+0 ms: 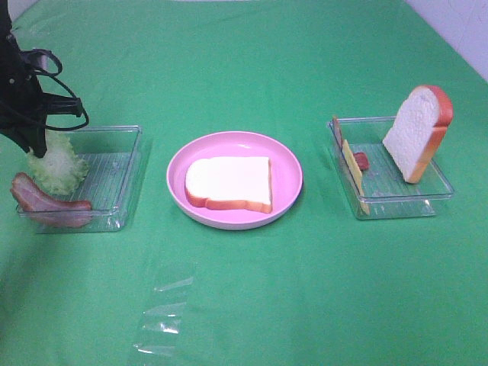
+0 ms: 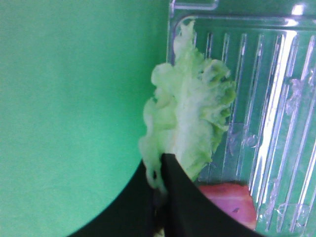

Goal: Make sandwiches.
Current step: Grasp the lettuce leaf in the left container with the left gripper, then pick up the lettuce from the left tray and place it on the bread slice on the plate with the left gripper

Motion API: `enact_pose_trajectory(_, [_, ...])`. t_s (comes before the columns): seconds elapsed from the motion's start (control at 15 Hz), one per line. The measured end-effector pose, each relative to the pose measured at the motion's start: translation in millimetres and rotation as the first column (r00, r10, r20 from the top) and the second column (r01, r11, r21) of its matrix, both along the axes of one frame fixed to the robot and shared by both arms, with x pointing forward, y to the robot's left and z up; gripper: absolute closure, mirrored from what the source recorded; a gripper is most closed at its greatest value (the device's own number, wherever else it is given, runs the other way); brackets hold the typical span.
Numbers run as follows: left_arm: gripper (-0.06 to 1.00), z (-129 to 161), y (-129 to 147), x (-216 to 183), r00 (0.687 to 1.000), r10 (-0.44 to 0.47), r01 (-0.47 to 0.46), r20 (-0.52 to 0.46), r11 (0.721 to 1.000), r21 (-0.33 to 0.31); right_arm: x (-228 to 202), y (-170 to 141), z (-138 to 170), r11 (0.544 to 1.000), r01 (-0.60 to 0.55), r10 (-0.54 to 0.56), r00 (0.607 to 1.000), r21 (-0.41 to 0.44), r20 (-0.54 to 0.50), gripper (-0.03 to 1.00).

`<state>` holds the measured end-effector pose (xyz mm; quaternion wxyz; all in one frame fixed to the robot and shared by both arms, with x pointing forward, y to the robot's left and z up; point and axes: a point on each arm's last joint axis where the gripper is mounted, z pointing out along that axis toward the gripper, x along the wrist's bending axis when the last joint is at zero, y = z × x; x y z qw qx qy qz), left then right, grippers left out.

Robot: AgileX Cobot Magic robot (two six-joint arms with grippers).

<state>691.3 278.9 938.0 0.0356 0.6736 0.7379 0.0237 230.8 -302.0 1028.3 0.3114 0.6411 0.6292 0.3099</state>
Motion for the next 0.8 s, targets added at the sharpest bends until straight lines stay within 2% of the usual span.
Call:
enact_pose_trajectory(0.4, [0.94, 5.0, -0.2, -0.6, 1.000, 0.001, -0.001, 0.010, 1.000, -0.003, 0.0, 0.0, 0.0, 1.000, 0.000, 0.000, 1.000, 0.000, 0.000, 0.12])
enact_pose_trajectory(0.73, [0.94, 63.2, 0.2, -10.2, 0.990, 0.002, 0.000, 0.139, 1.000, -0.011, 0.0, 0.0, 0.0, 1.000, 0.000, 0.000, 1.000, 0.000, 0.000, 0.12])
enact_pose_trajectory(0.8, [0.94, 72.5, -1.2, -12.5, 0.987, 0.004, 0.000, 0.159, 1.000, -0.028, 0.0, 0.0, 0.0, 1.000, 0.000, 0.000, 1.000, 0.000, 0.000, 0.12])
